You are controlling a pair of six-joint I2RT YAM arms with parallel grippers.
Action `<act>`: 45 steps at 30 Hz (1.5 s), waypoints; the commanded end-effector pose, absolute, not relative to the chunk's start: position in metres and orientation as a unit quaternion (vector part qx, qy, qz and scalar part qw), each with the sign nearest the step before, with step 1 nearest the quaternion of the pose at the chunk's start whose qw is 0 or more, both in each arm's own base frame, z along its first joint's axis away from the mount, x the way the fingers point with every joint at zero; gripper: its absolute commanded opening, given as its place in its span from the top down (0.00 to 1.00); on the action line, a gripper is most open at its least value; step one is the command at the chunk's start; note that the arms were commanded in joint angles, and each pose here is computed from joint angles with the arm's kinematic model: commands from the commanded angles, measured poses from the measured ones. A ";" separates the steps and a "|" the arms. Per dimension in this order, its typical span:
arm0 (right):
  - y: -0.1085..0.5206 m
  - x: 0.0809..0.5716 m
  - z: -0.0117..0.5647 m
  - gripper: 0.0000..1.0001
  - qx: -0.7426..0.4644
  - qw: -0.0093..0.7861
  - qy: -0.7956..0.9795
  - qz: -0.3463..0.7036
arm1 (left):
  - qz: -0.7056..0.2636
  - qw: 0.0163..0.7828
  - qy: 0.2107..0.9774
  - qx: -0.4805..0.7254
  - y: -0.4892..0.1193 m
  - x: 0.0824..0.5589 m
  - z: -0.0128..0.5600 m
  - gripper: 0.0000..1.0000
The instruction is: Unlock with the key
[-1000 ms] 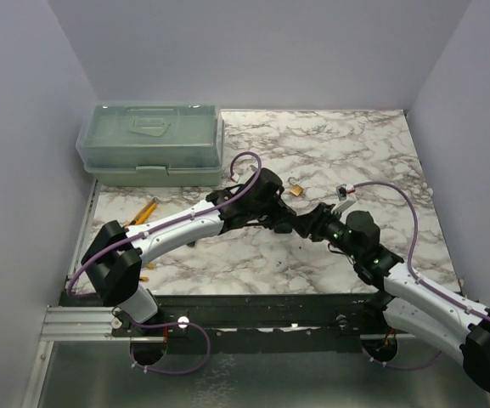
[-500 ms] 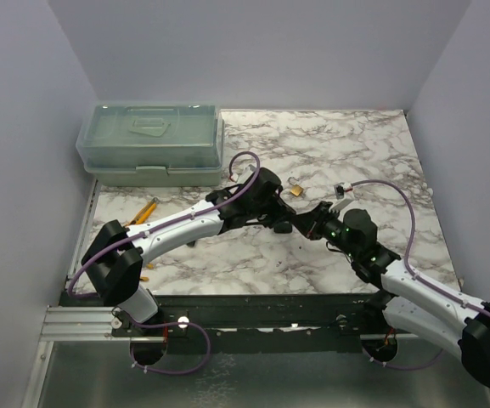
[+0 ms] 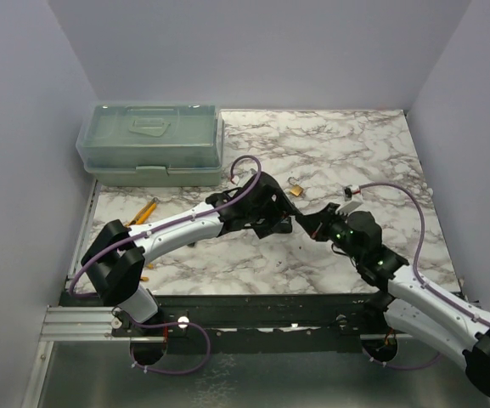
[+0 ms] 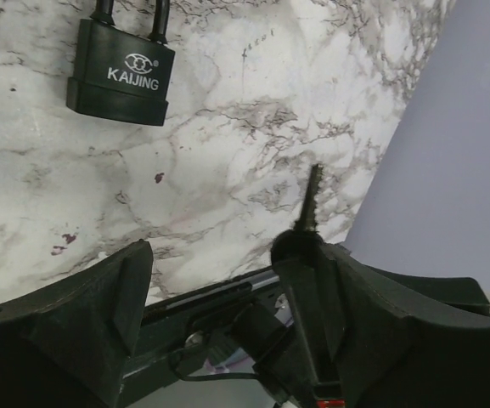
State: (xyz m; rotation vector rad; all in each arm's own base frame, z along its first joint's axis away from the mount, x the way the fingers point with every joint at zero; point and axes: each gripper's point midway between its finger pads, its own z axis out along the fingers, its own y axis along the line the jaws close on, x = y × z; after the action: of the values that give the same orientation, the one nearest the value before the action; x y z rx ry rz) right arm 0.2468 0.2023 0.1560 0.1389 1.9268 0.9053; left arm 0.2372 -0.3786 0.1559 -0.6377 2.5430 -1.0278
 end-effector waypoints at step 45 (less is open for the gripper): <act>0.112 0.206 0.173 1.00 0.160 0.520 0.796 0.266 | -0.057 0.167 0.984 0.039 -0.379 0.281 0.034 0.25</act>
State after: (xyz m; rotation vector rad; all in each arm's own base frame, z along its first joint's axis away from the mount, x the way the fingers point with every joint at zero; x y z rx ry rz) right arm 0.2068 0.1177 0.1696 0.3537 1.9163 0.6551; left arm 0.2802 -0.3769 0.0389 0.0989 2.7996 -0.1915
